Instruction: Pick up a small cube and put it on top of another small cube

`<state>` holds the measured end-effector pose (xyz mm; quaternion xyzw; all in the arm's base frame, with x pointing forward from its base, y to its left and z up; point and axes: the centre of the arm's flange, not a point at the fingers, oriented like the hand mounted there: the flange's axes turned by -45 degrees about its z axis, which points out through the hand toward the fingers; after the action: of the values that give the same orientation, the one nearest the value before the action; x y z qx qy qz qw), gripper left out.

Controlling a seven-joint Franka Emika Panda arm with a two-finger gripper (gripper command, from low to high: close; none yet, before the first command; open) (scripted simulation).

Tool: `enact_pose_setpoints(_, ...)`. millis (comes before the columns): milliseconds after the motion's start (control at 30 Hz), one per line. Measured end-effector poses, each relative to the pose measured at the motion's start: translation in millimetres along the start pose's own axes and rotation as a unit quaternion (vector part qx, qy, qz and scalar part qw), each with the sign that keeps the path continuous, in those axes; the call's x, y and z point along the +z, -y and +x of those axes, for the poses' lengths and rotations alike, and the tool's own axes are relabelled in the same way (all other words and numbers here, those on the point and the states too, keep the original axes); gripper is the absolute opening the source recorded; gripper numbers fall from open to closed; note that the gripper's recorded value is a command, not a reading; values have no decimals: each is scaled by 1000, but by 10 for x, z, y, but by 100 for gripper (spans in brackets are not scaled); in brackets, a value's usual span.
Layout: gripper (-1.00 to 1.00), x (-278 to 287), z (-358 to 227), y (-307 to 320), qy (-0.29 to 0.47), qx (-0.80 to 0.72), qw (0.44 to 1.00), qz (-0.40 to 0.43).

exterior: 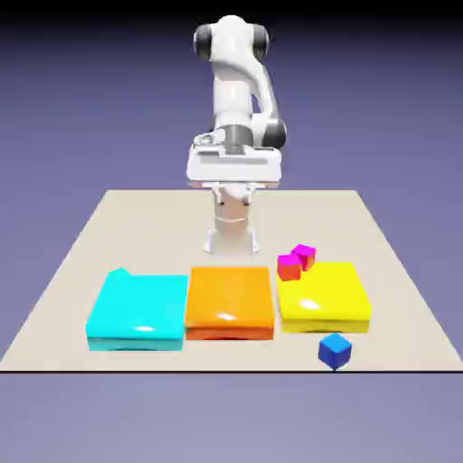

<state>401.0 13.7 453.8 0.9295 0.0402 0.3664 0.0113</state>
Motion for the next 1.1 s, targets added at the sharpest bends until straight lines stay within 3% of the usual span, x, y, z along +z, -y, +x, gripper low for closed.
enact_pose_setpoints(433,0,1285,263,1081,234,-148,961,20)
enact_pose_setpoints(1100,0,2821,-198,2525,492,-276,825,50)
